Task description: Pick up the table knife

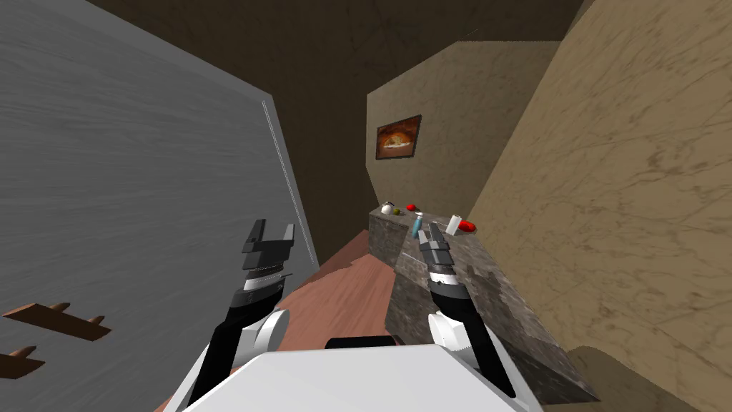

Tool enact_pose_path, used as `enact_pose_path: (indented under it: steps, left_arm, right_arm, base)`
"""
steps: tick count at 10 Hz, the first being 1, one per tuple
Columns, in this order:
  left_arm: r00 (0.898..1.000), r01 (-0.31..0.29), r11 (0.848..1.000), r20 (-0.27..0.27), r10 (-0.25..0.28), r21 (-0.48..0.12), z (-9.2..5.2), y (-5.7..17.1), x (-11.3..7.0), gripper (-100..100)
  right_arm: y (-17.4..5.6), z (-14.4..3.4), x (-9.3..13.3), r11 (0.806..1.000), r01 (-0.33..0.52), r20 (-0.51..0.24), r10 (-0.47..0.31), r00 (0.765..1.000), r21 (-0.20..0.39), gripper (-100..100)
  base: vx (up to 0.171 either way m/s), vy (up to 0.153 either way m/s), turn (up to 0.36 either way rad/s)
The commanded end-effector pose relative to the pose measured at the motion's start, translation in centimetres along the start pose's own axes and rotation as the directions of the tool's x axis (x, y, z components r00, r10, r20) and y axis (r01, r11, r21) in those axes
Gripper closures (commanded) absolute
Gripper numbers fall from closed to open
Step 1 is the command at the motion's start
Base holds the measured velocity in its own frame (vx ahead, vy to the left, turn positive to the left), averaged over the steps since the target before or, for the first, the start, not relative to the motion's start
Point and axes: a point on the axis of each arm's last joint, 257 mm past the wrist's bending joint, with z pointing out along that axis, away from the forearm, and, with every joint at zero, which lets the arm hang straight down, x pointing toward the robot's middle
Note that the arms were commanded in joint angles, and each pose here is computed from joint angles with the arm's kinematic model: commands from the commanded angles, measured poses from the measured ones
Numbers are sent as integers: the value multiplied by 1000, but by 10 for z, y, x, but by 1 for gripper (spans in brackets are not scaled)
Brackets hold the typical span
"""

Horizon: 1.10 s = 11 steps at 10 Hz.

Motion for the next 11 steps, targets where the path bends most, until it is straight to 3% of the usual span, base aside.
enact_pose_path:
  steps: [1, 6, 9, 10, 11]
  left_arm:
    - [1000, 0, 1000, 0, 0, 0, 0, 0, 0, 0]
    - [1000, 0, 1000, 0, 0, 0, 0, 0, 0, 0]
    - [1000, 0, 1000, 0, 0, 0, 0, 0, 0, 0]
    - [1000, 0, 1000, 0, 0, 0, 0, 0, 0, 0]
    - [1000, 0, 1000, 0, 0, 0, 0, 0, 0, 0]
  right_arm:
    - [-10, -4, 5, 999, 36, -41, -36, 999, 22, -100]
    - [-42, -17, 13, 984, 159, -161, -146, 976, 77, -100]
    - [-74, -30, 13, 951, 286, -266, -248, 932, 114, -100]
    - [-74, -31, 14, 949, 295, -282, -255, 925, 109, -100]
    - [-85, -36, 13, 933, 342, -319, -291, 902, 117, -100]
  base:
    - [0, -9, 115]
    - [6, -31, 150]
    - [15, -37, 229]
    - [8, -42, 84]
    - [5, -42, 141]
